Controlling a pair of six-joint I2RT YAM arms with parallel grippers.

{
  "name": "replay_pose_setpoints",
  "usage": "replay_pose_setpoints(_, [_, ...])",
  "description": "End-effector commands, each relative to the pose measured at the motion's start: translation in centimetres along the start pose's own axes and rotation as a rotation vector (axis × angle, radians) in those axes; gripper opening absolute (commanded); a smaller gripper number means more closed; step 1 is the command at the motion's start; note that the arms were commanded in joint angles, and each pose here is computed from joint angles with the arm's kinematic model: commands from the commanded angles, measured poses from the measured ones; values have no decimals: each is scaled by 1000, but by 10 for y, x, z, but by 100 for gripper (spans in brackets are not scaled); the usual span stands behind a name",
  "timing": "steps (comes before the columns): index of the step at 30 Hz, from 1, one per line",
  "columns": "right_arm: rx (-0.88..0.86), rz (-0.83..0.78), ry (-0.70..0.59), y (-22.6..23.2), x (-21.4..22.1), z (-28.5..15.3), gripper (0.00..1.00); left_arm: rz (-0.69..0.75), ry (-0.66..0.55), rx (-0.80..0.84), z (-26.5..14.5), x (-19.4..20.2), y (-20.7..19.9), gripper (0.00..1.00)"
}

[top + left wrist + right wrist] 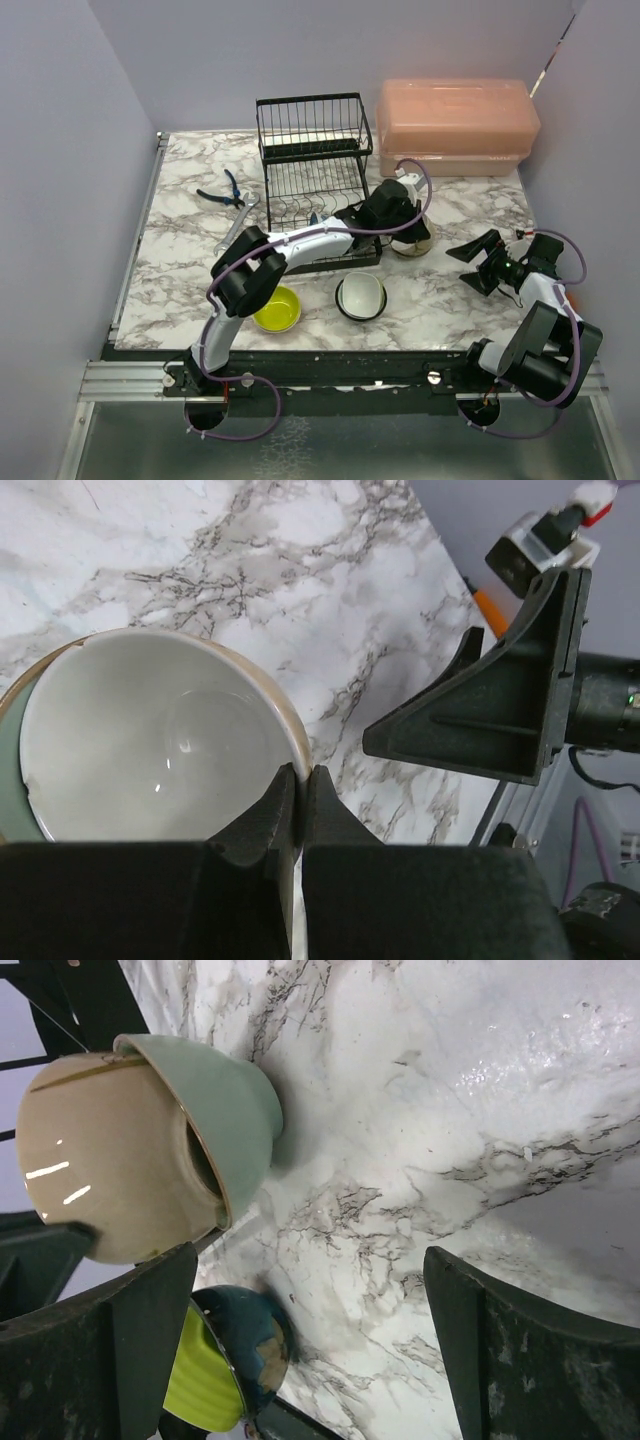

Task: Load the bowls into the dish rack
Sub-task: Pick up the bowl from the center of the board.

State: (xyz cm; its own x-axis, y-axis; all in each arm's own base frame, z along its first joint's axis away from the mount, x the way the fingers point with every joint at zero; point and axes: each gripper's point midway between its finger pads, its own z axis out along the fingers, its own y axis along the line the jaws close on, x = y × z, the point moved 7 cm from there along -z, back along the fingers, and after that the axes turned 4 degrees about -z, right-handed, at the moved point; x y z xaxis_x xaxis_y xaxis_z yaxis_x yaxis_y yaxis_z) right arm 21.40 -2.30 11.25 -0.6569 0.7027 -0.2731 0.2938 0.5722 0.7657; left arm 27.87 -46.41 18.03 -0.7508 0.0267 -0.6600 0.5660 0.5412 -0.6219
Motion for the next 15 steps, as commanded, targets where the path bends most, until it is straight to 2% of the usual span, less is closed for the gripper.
replay_pose_setpoints(1, [-35,-32,-14,3,-3,-2,99,-90,-108,158,-16,-29,-15,1])
replay_pose_setpoints(3, [-39,-32,-13,3,-3,-2,99,-97,-115,150,-16,-32,-10,16])
replay_pose_setpoints(6, [-43,-29,-8,3,-1,-2,99,-98,-113,133,-13,-35,-3,29])
replay_pose_setpoints(15, [-48,-31,-5,3,-2,-1,99,56,-24,-31,-6,-32,13,46])
